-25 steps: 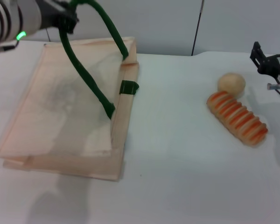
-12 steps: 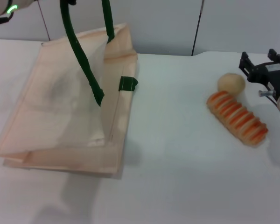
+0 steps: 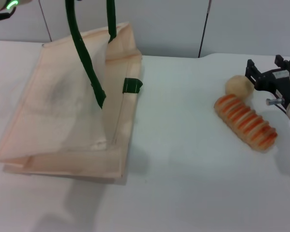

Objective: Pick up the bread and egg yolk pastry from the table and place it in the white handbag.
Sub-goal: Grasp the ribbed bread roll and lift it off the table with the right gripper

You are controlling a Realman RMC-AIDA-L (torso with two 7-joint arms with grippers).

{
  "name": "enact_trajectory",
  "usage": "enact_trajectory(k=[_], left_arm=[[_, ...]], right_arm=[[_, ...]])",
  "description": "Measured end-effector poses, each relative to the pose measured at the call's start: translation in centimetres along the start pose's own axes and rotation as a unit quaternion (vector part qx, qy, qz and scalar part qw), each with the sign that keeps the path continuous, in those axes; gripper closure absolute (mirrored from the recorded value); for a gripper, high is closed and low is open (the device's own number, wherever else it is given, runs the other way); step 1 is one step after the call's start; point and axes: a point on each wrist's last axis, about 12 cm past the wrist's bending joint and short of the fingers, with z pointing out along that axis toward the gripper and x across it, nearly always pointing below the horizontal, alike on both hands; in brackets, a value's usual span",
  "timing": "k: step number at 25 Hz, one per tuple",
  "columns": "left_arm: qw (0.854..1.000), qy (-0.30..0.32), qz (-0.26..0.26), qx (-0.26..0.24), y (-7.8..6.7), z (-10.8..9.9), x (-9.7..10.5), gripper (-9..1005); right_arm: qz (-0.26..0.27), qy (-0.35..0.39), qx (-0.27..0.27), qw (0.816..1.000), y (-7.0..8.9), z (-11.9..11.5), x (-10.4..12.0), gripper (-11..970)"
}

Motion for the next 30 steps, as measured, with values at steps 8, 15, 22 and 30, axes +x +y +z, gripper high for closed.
enact_trajectory(k=[8,15,22,30], left_arm=[[1.0,0.004,-0.004,-0.006,0.4,-0.1,0.0,875],[1.0,-0.013,-0.005,0.006,0.4,-0.3,-0.4,875],[0.999,-0.037,-0.013,0.034,0.8,-0.7,-0.8,875],[0.999,-0.032,-0.011,0.032,0.9,-0.7,-0.5,875]], right_arm=[[-0.019,0.022,-0.033,0.999,0.5,-0.8,-1.6,211],[-0.061,0.051,-0.075,0.994,1.0,-1.2,-2.8,210],[-0.082,0.081,-0.107,0.988,1.0,-1.4,-3.1,210],[-0.1,0.098,-0.143,0.98,1.2,-2.0,-3.8,210]])
